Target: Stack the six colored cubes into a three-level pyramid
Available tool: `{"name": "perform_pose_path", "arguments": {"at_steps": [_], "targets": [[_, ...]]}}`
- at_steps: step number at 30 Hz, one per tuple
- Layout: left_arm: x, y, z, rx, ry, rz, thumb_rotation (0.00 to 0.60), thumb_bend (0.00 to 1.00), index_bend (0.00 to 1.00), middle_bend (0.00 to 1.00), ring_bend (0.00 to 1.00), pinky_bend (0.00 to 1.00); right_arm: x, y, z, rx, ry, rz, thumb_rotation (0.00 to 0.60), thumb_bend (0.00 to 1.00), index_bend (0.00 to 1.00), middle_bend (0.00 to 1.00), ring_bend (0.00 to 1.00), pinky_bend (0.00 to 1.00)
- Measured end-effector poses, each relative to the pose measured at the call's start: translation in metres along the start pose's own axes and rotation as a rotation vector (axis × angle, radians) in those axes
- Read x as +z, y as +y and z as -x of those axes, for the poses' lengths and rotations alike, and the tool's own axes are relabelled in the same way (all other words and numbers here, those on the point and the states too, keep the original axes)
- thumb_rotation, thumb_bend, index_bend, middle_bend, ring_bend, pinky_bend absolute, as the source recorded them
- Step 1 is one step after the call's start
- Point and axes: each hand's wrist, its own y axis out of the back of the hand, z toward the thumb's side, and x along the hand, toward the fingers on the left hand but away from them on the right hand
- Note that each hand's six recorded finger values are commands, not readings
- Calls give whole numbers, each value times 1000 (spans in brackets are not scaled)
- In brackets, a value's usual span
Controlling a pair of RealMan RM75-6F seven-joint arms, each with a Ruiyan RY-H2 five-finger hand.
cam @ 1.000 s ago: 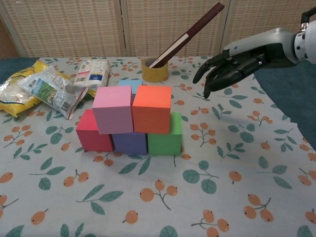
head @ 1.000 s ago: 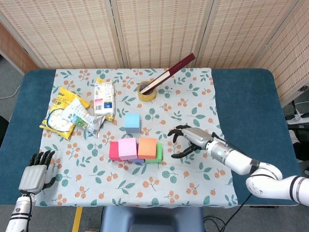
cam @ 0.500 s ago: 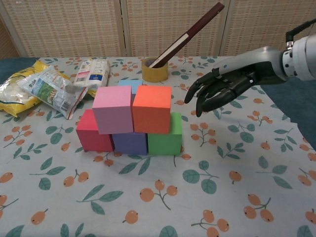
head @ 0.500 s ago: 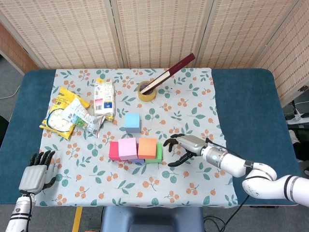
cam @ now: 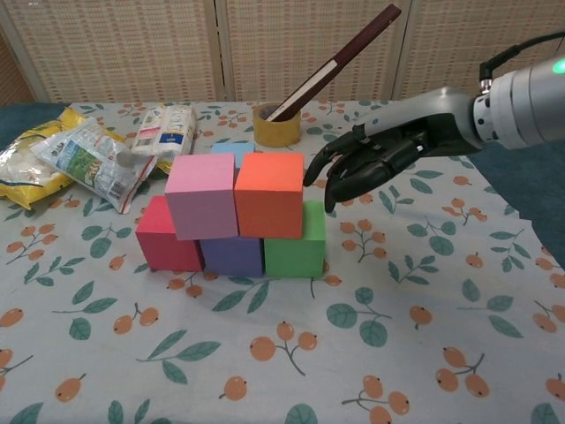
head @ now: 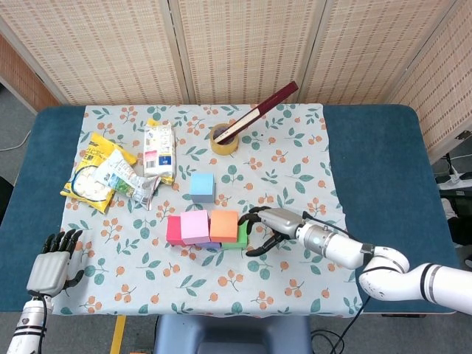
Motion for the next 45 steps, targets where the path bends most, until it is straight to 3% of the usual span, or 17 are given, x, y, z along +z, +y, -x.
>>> {"name": "perform_pose_path", "arguments": {"at_steps": [9,20,24,29,35,39,45], "targets": [[1,0,1,1,0,-2,600,319,0,50,0,59,4,0,4,5,6,5,312,55,178,311,0,0],[-1,0,0,0,5,-2,600,319,0,50,0,59,-10,5,-18,-5,-34,-18,314,55,191,311,0,0],[-4,1,-1,4,13,0,600,319,0,50,0,60,-14,15,-27,-40,-35,-28,313,55,201,311,0,0],[-4,2,-2,5,14,-2,600,319,0,50,0,60,-20,41,-33,-139,-29,-80,329,55,204,310,0,0],[-2,0,-3,0,10,-7,600,319,0,50,0,60,-27,73,-28,-252,-39,-271,346,55,147,270,0,0],[-3,-2,-4,-6,20,-6,600,319,0,50,0,60,-25,88,-21,-310,-43,-416,363,55,58,209,0,0],[-10,-4,-8,-14,51,-1,600,319,0,50,0,60,-16,104,9,-399,-74,-785,391,55,12,156,0,0]]}}
